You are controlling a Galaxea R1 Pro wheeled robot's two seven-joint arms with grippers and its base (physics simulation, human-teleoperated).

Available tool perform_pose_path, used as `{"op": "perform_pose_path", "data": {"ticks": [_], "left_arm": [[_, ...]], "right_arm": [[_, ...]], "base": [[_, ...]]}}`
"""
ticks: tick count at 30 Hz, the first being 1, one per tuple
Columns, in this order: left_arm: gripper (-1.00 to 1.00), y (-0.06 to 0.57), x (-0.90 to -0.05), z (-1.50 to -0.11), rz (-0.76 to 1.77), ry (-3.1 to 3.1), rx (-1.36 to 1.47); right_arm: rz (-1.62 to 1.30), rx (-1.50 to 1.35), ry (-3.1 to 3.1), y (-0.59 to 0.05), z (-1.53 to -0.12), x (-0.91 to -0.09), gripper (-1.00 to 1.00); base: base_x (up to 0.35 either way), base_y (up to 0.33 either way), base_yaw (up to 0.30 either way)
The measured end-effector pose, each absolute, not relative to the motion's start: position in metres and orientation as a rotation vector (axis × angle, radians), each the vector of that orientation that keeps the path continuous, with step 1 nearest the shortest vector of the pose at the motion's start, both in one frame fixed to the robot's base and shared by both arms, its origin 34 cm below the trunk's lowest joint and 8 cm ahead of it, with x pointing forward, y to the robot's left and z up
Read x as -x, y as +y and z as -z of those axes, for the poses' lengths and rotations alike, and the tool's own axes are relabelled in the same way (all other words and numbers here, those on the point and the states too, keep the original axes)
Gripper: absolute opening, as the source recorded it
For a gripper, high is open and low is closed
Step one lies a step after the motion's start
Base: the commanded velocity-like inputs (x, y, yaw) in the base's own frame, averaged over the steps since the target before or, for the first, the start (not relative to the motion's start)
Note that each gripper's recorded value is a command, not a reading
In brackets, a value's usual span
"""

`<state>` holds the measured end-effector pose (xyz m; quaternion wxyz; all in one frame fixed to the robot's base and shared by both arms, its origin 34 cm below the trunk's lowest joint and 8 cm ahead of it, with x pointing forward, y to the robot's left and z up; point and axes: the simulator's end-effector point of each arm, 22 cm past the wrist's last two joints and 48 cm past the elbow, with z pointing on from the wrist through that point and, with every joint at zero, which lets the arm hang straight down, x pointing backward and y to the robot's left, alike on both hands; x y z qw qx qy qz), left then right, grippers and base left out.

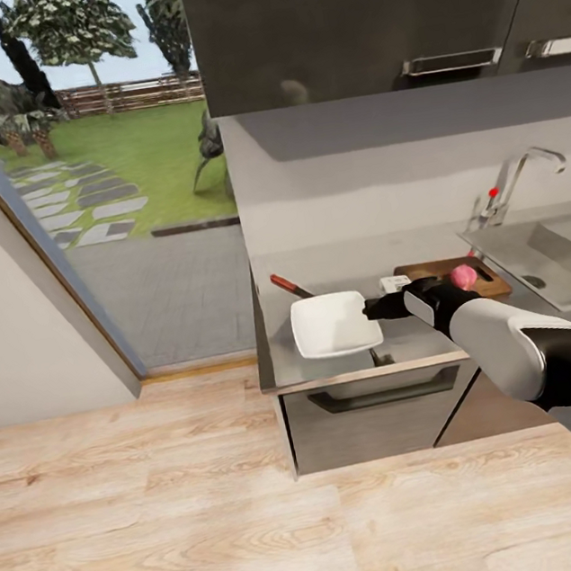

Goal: In the kitchen, take the Vidalia onion out of the sink, dice it on the chopping board with the paring knife, put the diced onion into the bowl on the countertop, then place both the paring knife and the chopping board into the sink.

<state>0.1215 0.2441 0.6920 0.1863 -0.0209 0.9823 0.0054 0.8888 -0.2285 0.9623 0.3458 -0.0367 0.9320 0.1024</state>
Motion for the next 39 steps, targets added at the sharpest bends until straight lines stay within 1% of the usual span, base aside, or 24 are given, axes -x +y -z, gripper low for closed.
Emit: {"op": "perform_pose_path", "data": {"ticks": [15, 39], "left_arm": [[1.00, 0.2438, -0.1174, -0.6921, -0.015, 2.779, 0.060], [1.00, 0.2439, -0.1196, -0.6920, -0.015, 2.773, 0.059]], "right_arm": [[-0.304, 0.050, 2.417, -0.2256, -0.9569, -0.8917, -1.00], [-0.294, 0.069, 2.420, -0.2242, -0.9584, -0.8896, -1.00]], "base": [[0.000, 0.000, 0.000], [0.000, 0.000, 0.000]]}}
